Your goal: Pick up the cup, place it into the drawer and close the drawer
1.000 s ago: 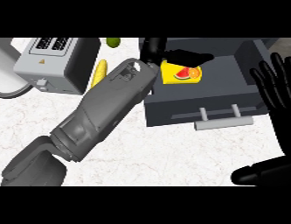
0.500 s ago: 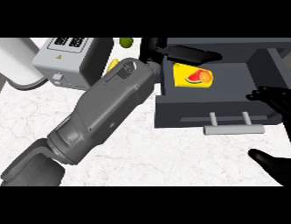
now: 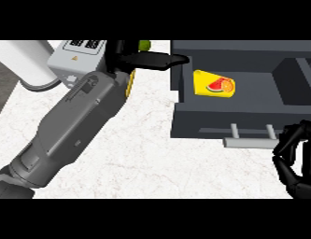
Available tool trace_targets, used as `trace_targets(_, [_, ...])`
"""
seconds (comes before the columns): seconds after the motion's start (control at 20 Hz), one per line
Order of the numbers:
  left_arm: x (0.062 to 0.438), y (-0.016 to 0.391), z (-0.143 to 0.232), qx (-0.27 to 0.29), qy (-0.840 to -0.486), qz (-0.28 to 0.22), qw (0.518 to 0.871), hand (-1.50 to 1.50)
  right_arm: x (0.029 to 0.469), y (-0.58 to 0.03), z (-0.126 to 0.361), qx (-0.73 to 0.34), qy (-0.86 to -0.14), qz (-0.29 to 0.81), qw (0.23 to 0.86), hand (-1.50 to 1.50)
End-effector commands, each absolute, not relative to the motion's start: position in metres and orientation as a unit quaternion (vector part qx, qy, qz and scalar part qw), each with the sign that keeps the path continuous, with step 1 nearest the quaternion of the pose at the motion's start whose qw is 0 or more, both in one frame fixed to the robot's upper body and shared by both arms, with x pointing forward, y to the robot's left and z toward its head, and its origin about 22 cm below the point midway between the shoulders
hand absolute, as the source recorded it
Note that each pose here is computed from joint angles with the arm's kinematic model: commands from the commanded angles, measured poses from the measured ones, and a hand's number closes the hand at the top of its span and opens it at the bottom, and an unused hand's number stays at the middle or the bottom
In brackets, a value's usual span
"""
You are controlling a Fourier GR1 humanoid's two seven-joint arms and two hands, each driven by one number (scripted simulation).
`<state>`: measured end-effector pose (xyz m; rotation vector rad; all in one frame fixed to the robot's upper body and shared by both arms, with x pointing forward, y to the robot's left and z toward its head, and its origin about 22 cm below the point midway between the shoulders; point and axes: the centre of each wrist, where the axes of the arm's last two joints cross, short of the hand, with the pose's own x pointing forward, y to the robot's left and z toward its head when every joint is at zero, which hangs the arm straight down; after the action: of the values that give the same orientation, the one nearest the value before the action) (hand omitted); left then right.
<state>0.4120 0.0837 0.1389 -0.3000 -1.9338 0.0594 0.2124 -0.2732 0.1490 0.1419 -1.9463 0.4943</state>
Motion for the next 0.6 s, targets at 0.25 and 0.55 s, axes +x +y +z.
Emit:
trace_targets(0.25, [0.370,0.182,0.122,-0.114,-0.811,0.059,0.571,-1.50,0.215,-0.275,0.127,-0.001,-0.783,0.258,0.567,1.50])
trace_targets(0.55, [0.334,0.230,0.108,-0.108,-0.807,0.068,0.577,-1.50,0.226,-0.253,0.116,-0.038,-0.768,0.323,0.552,1.50])
